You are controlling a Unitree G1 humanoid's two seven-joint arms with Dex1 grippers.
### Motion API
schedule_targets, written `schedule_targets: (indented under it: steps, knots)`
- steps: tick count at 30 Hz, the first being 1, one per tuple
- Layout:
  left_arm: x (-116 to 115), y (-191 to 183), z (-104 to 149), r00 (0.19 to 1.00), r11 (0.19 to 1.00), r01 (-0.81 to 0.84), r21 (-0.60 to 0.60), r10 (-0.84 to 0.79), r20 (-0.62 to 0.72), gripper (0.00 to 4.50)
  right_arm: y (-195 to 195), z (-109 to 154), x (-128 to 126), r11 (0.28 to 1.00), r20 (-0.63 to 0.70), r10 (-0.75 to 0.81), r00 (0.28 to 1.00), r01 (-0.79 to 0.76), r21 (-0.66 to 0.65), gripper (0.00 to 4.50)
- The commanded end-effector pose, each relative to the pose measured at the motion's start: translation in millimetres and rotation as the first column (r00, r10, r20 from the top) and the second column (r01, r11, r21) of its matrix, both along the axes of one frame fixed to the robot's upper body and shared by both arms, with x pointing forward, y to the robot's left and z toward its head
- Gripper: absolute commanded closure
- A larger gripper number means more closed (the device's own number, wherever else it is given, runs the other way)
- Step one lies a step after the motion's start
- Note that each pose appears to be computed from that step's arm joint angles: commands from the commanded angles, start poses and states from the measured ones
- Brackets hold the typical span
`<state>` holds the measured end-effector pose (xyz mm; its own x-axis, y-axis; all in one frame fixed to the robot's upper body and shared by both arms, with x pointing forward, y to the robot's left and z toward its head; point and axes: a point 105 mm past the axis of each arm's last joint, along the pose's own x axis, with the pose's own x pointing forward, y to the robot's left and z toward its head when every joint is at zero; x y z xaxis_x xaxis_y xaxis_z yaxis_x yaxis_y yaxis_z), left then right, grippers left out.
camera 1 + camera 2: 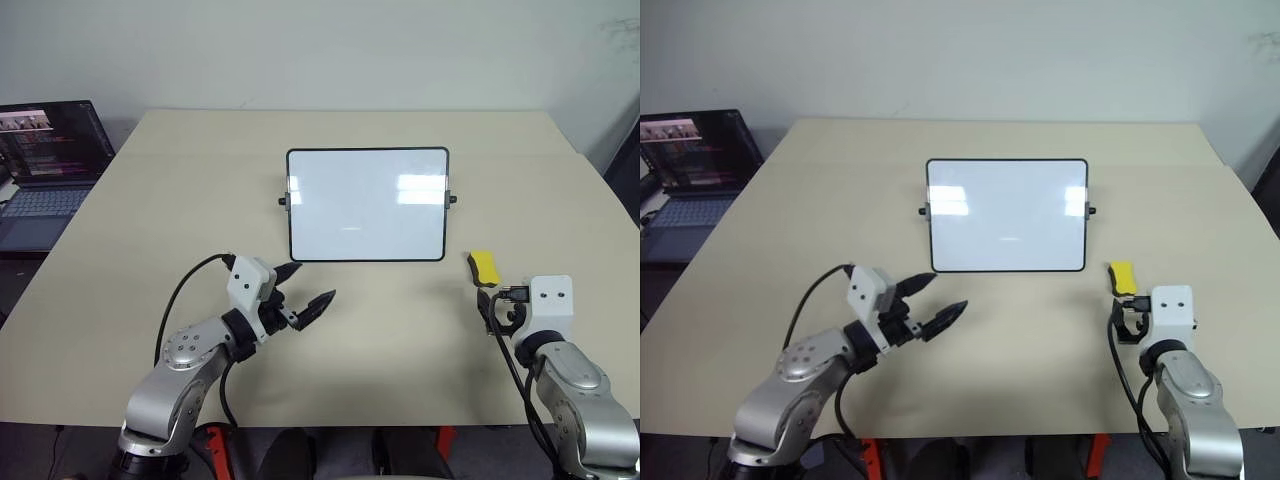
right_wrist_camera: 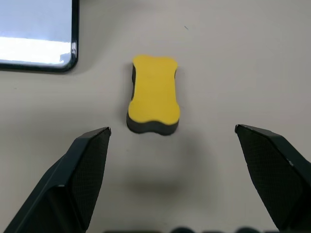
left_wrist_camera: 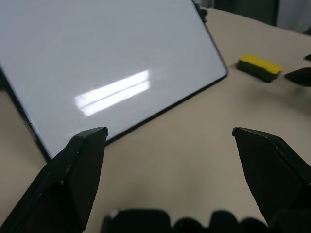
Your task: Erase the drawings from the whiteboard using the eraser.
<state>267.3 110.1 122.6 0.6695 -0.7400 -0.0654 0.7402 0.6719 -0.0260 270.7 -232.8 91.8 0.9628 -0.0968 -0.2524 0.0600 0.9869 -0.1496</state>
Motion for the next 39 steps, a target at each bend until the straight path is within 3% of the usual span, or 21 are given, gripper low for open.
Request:
schedule_targets:
  steps: [1, 8, 14, 25, 31, 39]
  knots:
    - [-15.9, -6.5, 12.0, 0.994, 0.993, 0.108, -0.038, -0.108, 0.006, 0.00, 4.4, 16.2, -2.3, 1.000, 0.074, 0.011, 0.997, -0.009, -0.019, 0.03]
    - [-13.0, 19.4, -3.5, 1.000, 1.000, -0.021, 0.020, 0.021, 0.011, 0.00, 1.7, 11.5, -13.5, 0.999, 0.080, 0.006, 0.997, -0.003, -0.038, 0.03]
    - [-11.0, 49.8, -17.3, 0.964, 0.963, -0.261, 0.065, 0.256, 0.066, 0.00, 4.9, 13.5, -23.4, 0.999, 0.137, 0.010, 0.991, -0.004, -0.041, 0.03]
    - [1.3, 86.4, -33.6, 0.745, 0.747, -0.659, 0.091, 0.630, 0.218, 0.00, 4.8, 11.0, -32.4, 1.000, 0.207, -0.002, 0.978, 0.000, 0.011, 0.03]
    - [-5.5, 89.2, -35.3, 0.692, 0.696, -0.713, 0.085, 0.678, 0.248, 0.00, 1.4, 12.2, -40.0, 0.998, 0.233, -0.050, 0.971, 0.041, 0.042, 0.03]
    - [-8.5, 89.8, -57.5, 0.698, 0.695, -0.711, 0.105, 0.681, 0.221, 0.00, -5.6, 15.8, -37.3, 0.998, 0.244, -0.054, 0.968, 0.046, 0.040, 0.03]
